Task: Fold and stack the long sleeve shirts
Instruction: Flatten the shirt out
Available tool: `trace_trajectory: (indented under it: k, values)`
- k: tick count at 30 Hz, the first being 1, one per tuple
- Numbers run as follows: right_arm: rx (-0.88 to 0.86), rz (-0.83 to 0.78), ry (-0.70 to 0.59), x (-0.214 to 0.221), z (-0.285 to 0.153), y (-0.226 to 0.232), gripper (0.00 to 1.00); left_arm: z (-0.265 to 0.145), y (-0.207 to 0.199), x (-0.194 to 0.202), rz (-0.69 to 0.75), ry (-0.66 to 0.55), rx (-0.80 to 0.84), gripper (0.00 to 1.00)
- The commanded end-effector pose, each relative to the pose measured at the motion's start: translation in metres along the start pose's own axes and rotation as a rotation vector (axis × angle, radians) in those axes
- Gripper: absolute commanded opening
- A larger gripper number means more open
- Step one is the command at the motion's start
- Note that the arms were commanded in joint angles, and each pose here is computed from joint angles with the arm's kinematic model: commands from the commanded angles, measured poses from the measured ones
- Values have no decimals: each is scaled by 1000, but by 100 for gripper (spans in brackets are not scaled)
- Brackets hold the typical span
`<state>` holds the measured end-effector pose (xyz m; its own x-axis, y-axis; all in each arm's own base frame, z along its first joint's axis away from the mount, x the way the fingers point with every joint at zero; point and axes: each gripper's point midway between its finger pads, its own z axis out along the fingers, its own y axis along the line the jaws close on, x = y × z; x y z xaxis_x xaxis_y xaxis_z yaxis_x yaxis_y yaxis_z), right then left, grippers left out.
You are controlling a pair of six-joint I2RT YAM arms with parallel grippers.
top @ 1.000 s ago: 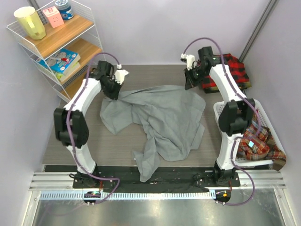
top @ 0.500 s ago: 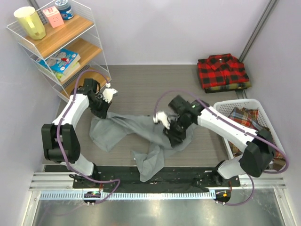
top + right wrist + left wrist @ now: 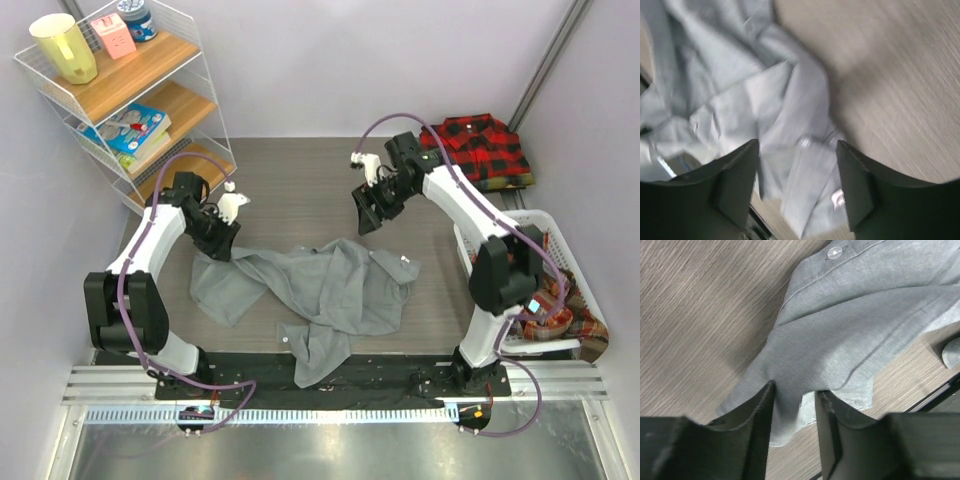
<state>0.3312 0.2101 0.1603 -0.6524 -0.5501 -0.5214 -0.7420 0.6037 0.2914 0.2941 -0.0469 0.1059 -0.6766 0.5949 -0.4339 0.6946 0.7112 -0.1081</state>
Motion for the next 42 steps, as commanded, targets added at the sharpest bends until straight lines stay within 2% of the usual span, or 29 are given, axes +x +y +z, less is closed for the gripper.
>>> trace_trajectory:
  k: [1,4,7,9,10,12,13,15,18,22,25,32,34,37,41,42]
  values:
    - [-57,165,3,-17,31,-1,76,-7,1,-13,-6,-45,8,42]
    - [-71,170,45,-15,50,2,78,-7,2,-13,-14,-42,4,48]
    - [-80,143,99,-3,66,9,77,-6,3,-12,-25,-39,2,61]
    - [-93,145,126,6,73,10,66,-6,2,-11,-31,-37,3,65]
    - [-98,150,131,8,74,11,53,-6,2,-12,-32,-43,3,66]
    - [-86,137,111,0,66,12,38,-6,2,-12,-38,-45,-2,66]
    - [-74,129,95,-5,61,13,30,-8,2,-12,-38,-50,-5,66]
    - [-42,98,32,-23,41,15,24,-8,3,-13,-42,-54,-12,66]
    - [13,51,-40,-45,17,15,1,-8,5,-15,-48,-59,-21,66]
    - [18,-1,-139,-72,-21,30,1,-11,7,-23,-62,-82,-19,65]
    - [24,-64,-261,-94,-63,50,1,-18,6,-30,-54,-102,-20,68]
    - [209,-144,-427,-122,-118,43,1,-18,1,-32,-77,-124,-15,76]
    - [260,-149,-463,-129,-127,38,1,-17,8,-34,-65,-145,-68,76]
    - [302,-158,-513,-141,-140,36,1,-8,16,-22,-83,-115,-144,76]
    - [314,-158,-522,-146,-140,32,1,3,23,-24,-88,-103,-279,73]
    - [314,-157,-520,-147,-139,32,1,10,21,-13,-109,-69,-305,72]
